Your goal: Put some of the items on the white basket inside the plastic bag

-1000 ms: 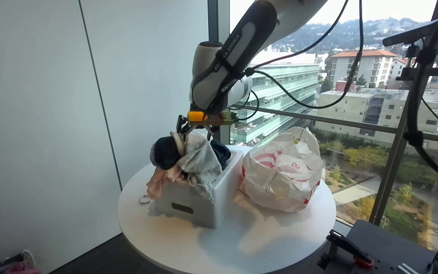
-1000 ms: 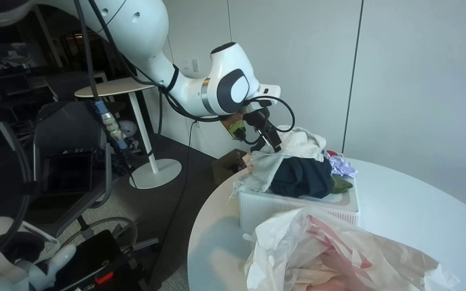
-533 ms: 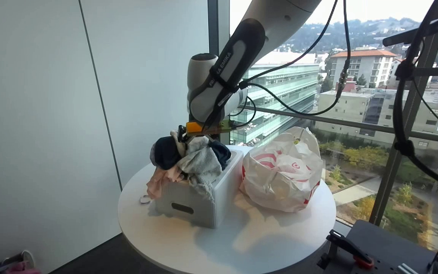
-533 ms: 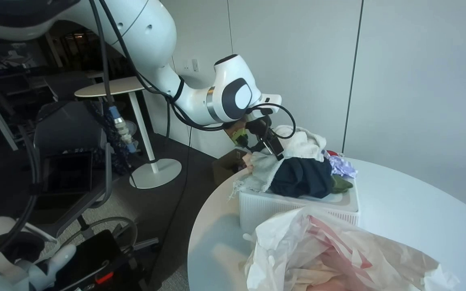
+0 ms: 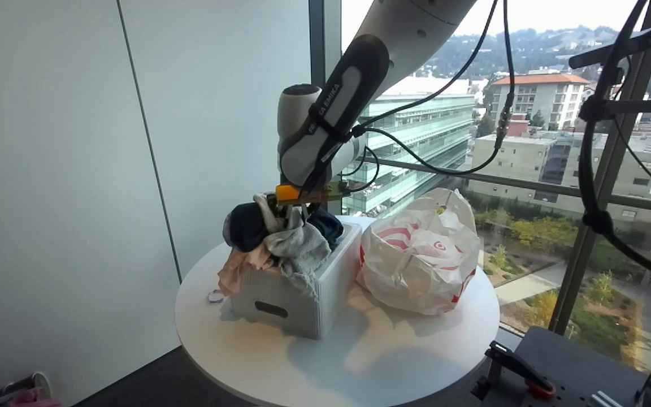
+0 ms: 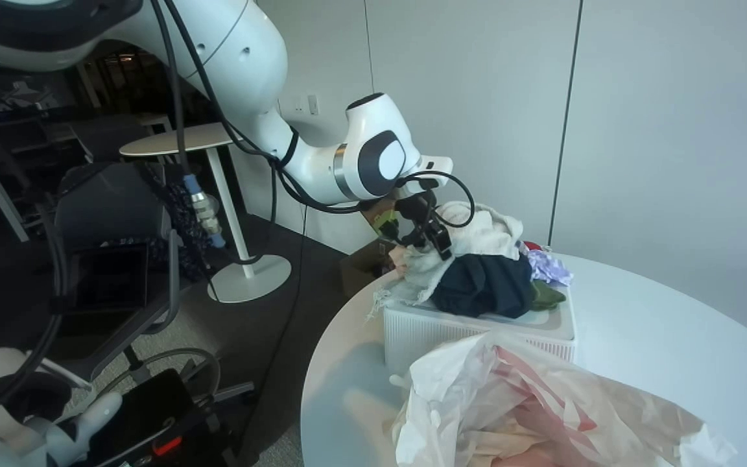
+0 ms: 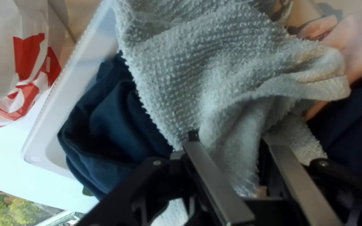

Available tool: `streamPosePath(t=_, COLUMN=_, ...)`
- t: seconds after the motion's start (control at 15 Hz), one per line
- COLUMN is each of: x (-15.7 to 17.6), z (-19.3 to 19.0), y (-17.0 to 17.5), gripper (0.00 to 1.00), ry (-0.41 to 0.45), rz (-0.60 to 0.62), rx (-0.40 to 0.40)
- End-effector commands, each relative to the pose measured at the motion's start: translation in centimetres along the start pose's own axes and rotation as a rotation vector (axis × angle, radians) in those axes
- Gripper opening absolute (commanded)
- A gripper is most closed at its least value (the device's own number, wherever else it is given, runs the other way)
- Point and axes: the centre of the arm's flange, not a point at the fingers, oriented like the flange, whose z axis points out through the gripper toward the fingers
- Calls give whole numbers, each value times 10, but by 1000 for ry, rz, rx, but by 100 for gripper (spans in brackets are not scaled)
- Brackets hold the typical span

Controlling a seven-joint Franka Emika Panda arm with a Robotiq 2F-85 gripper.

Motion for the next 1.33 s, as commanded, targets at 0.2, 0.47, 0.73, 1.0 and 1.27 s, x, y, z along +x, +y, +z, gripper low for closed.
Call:
streamPosePath(t=0.2, x=3, z=-29, y=6, gripper=2, ry=-6, rz=53, rx=8)
streamPosePath(t=0.47, x=3, z=-87, y=10, gripper=8, ry=24, rz=56, rx=5)
streamPosePath(t=0.73, x=-1, z=-157, y=26, gripper=9, ry=92, rz=110, rx=-25)
streamPosePath(t=1.0, x=-20, z=-220, y=71, gripper=8, ry=203, rz=283, rx=-117)
streamPosePath(t=1.27, x=-53, z=-268, y=126, gripper=8, ry=289, rz=489, rx=-171)
